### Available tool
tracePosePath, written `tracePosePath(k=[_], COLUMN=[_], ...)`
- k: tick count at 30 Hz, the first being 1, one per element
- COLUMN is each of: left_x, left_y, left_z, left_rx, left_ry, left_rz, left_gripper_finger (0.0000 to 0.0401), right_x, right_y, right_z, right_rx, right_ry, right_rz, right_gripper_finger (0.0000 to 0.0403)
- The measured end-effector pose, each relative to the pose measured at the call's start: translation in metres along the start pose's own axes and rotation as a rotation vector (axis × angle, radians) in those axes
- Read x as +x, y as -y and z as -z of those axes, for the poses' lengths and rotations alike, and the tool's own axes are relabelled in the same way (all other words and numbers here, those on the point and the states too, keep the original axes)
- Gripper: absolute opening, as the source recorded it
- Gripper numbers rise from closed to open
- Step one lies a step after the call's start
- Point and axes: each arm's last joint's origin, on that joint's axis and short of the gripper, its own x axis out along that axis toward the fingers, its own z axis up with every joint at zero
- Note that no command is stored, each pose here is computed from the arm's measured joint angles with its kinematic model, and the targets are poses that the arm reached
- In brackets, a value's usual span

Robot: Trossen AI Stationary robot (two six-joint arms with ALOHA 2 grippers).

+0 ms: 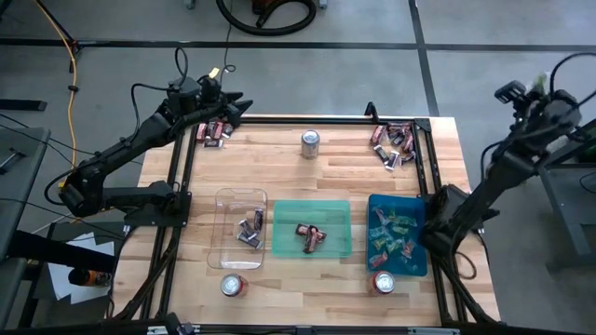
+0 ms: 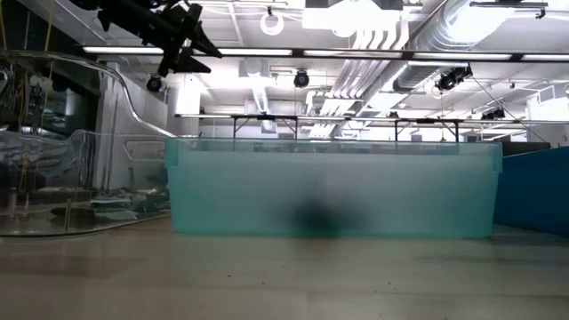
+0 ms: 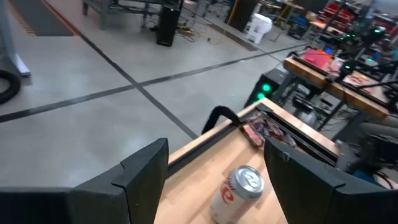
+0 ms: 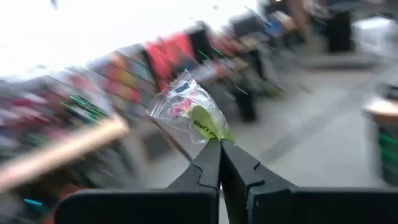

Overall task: Organize candy in baskets
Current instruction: Put the green gummy into the blue bin

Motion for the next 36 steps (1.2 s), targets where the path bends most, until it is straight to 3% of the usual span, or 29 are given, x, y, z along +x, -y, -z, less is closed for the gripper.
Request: tracePosePath(k=[3,8,11,16,20,27,36], left_x=[0.0,0.001,0.001,0.002,0.003,0.003,0.003], left_y=[0.001,0.004,0.006,0.014,0.021,0.026,0.026], left_z=[0.0,0.001,0.001,0.001,0.001,0.002,0.002], left_rx=[0.0,-0.006,-0.011,-0.058,-0.076,-0.071,-0.071], left_ry=[-0.003,-0.007,-0.01,0.003,0.013,0.009,0.009], left_rz=[0.007,0.022,0.044,0.08,0.114,0.136,0.137], left_gripper_finger=[0.0252,0.0252,0.0252,0.0252,0.0252,0.0252,0.0252], right_x=[-0.011,-0.024,-0.038,-0.067,-0.074,-0.045,-0.015], right_y=[-0.012,-0.033,-0.043,-0.057,-0.061,-0.054,-0.077], right_z=[-0.01,-0.027,-0.037,-0.049,-0.055,-0.06,-0.098], right_rx=[0.033,0.036,0.042,0.069,0.125,0.28,0.264], right_ry=[0.075,0.072,0.082,0.17,0.182,0.047,-0.081], right_rz=[-0.212,-0.688,-0.866,-1.015,-1.095,-1.216,-1.503], right_gripper_finger=[0.0,0.0,0.0,0.0,0.0,0.0,0.0])
